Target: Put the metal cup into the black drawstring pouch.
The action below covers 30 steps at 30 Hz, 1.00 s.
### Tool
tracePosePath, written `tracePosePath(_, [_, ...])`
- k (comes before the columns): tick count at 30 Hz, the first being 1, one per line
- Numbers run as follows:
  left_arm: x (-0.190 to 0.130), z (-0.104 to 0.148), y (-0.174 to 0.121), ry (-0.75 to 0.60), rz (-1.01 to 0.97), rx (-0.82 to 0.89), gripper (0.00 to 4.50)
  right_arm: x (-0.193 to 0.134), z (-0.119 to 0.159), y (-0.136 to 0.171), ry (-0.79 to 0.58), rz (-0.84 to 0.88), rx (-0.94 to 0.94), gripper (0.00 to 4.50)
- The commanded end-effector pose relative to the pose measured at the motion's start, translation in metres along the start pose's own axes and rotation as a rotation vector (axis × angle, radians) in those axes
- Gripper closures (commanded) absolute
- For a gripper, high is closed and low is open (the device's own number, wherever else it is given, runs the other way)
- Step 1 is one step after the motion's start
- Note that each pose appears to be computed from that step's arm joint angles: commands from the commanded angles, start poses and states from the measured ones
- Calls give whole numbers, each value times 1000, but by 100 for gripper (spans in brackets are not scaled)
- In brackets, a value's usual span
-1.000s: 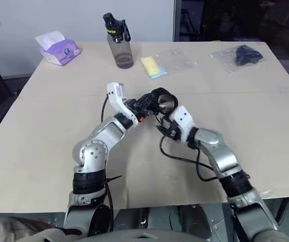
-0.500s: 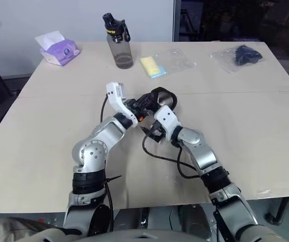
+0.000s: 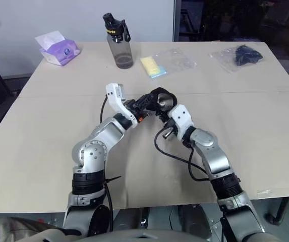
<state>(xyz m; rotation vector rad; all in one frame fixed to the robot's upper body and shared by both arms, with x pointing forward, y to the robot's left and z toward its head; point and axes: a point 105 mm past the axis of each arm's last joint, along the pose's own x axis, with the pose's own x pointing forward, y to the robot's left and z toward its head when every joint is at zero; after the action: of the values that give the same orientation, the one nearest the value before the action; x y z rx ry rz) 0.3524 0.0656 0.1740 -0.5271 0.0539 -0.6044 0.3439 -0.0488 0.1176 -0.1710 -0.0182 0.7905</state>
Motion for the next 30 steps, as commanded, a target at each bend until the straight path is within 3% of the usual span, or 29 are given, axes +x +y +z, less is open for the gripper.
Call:
tracePosePath(1, [-2, 11, -18, -61, -117, -42, 450, -9, 37, -15, -114, -69, -12, 448])
tracePosePath(3, [-8, 11, -32, -58, -221, -110, 424, -17, 46, -28, -124, -121, -56, 450])
tracePosePath(5, [-6, 8, -19, -43, -141, -76, 370, -32, 52, -46, -100, -186, -152, 450])
tracePosePath(8, [-9, 6, -8, -25, -113, -42, 244, -51, 72, -72, -101, -274, -317, 450])
tracePosePath(13, [-5, 22, -15, -63, -170, 69, 244, -62, 136, -95, -217, -358, -548, 450])
tracePosePath(20, [6, 71, -48, -119, -365, 362, 244, -53, 194, -80, -365, -305, -720, 450])
tracePosePath(21, [5, 70, -50, -80, -403, 410, 244, -51, 199, -77, -382, -294, -721, 450])
tracePosePath(23, [-20, 38, -49, 218, -599, 559, 244, -46, 205, -70, -409, -270, -721, 450])
tracePosePath(25, [-43, 26, -22, 429, -628, 628, 244, -43, 206, -67, -417, -252, -729, 450])
tracePosePath(28, [-29, 61, 10, 329, -472, 709, 244, -40, 202, -66, -410, -239, -735, 450])
tracePosePath(30, [-6, 96, 8, 120, -378, 781, 244, -38, 197, -65, -398, -224, -740, 450])
